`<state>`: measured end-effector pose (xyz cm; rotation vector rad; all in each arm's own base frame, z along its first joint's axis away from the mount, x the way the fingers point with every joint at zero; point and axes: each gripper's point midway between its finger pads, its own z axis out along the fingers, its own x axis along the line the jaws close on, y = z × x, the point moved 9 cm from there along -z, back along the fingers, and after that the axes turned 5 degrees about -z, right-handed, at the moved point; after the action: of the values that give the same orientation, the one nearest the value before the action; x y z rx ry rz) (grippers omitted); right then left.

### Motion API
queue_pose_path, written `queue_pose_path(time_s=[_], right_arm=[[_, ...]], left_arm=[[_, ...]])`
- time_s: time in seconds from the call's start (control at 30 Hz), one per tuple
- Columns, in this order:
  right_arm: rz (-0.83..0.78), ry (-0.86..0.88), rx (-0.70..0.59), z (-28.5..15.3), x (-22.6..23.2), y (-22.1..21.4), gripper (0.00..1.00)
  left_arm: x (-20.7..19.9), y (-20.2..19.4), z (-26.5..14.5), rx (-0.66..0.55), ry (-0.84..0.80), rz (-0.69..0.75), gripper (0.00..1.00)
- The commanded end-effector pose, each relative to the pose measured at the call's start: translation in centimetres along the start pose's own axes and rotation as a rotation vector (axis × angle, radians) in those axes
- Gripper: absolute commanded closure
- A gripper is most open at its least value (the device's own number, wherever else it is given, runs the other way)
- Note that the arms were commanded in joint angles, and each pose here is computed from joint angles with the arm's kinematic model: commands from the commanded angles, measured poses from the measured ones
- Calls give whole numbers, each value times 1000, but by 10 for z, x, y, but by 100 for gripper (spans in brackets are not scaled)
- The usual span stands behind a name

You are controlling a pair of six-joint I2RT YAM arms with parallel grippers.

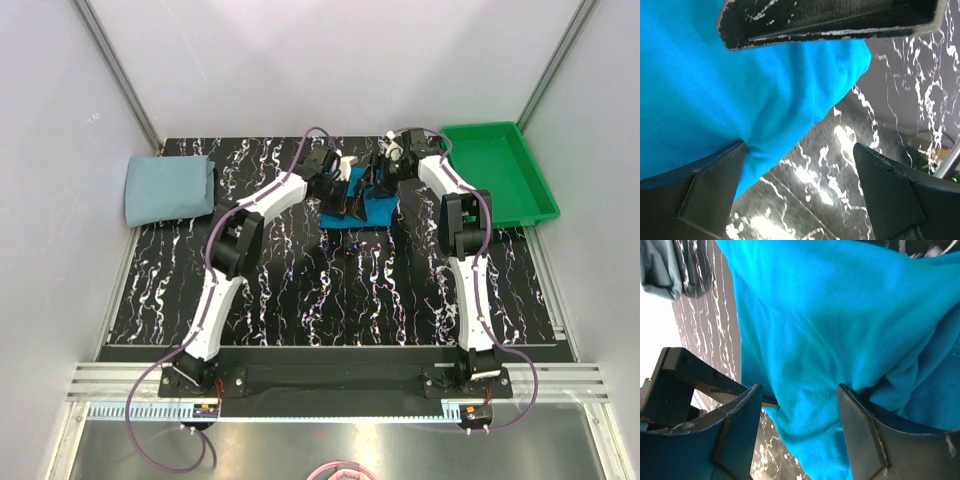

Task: Fold and stack the t-shirts
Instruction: Fold the tshirt

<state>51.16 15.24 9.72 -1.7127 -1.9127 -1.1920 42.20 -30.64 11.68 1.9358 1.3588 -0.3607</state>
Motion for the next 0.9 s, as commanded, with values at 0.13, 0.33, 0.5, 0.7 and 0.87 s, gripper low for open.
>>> queue_pose_path(time_s=[0.13,0.33,0.5,0.7,0.87], right_arm=[[12,-30,75,-20,22,-26,31],[41,-35,105,-37,34,-44,31],[4,-27,81,-52,49,-40,31],[-140,-54,-44,-77,77,-8,29],[-153,-63,-42,-81,78,-12,29]], left_arm=[[-21,-23,-38,54,-1,-55,3],[-33,-43,-55,74,19,-55,3],[-51,-57,-75,68,9,-37,3],[-52,-16,-104,-72,111,50,1],[-19,16,-114,-132,188,100,1]])
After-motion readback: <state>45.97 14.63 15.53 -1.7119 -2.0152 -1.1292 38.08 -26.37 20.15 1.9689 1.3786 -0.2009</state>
